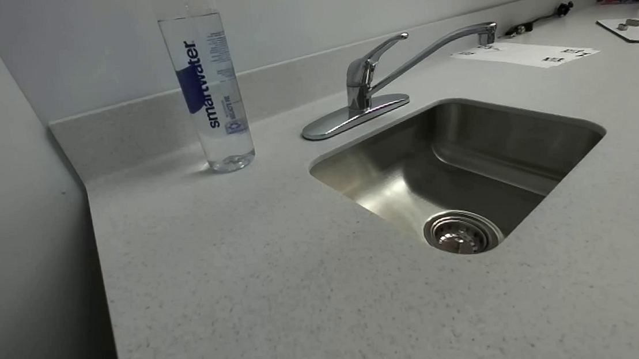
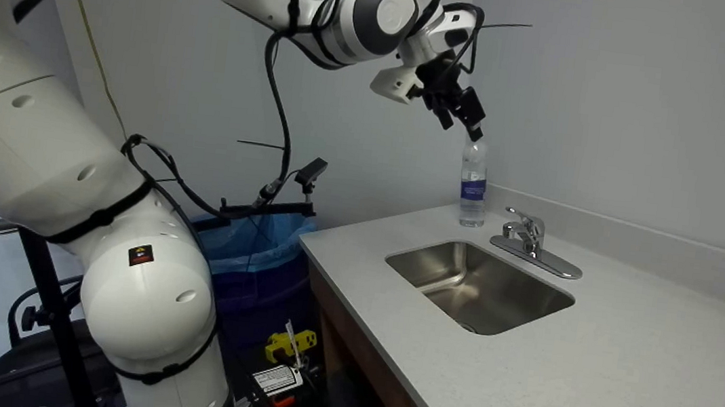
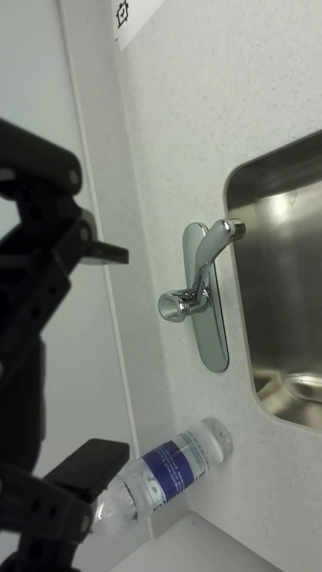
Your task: Push the faucet to the right
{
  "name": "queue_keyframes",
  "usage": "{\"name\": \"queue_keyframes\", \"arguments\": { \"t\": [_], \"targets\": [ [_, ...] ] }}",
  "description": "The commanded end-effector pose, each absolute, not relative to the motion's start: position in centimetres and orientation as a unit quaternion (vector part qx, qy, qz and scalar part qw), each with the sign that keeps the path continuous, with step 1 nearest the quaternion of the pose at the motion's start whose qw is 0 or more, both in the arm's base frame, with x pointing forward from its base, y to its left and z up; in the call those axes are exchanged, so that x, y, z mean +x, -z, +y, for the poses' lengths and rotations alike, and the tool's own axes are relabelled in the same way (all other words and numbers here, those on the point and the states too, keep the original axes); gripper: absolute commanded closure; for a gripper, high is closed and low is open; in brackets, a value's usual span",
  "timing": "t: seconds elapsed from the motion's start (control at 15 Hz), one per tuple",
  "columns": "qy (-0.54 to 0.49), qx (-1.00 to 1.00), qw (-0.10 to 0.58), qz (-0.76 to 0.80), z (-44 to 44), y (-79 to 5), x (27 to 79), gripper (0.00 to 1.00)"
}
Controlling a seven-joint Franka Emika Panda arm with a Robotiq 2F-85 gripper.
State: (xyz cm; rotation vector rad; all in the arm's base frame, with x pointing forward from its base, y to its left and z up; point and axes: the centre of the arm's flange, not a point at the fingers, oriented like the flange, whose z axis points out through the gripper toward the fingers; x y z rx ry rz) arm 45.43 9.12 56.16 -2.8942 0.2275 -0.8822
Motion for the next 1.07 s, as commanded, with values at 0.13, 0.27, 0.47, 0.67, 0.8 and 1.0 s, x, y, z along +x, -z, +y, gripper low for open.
{"name": "queue_keyframes", "arguments": {
  "t": [0.13, 0.27, 0.47, 0.67, 0.8, 1.0],
  "targets": [
    [0.284, -0.954, 0.049, 0.085, 8.8, -56.4, 43.5, 0.00],
    [0.272, -0.957, 0.052, 0.089, 8.9, -56.5, 43.3, 0.00],
    [0.276, -0.957, 0.051, 0.080, 9.0, -55.9, 44.6, 0.00],
    [0.275, -0.957, 0.051, 0.080, 9.0, -56.0, 44.5, 0.00],
    [0.275, -0.957, 0.051, 0.080, 9.0, -56.0, 44.4, 0.00],
    [0.275, -0.957, 0.051, 0.080, 9.0, -55.9, 44.4, 0.00]
  ]
}}
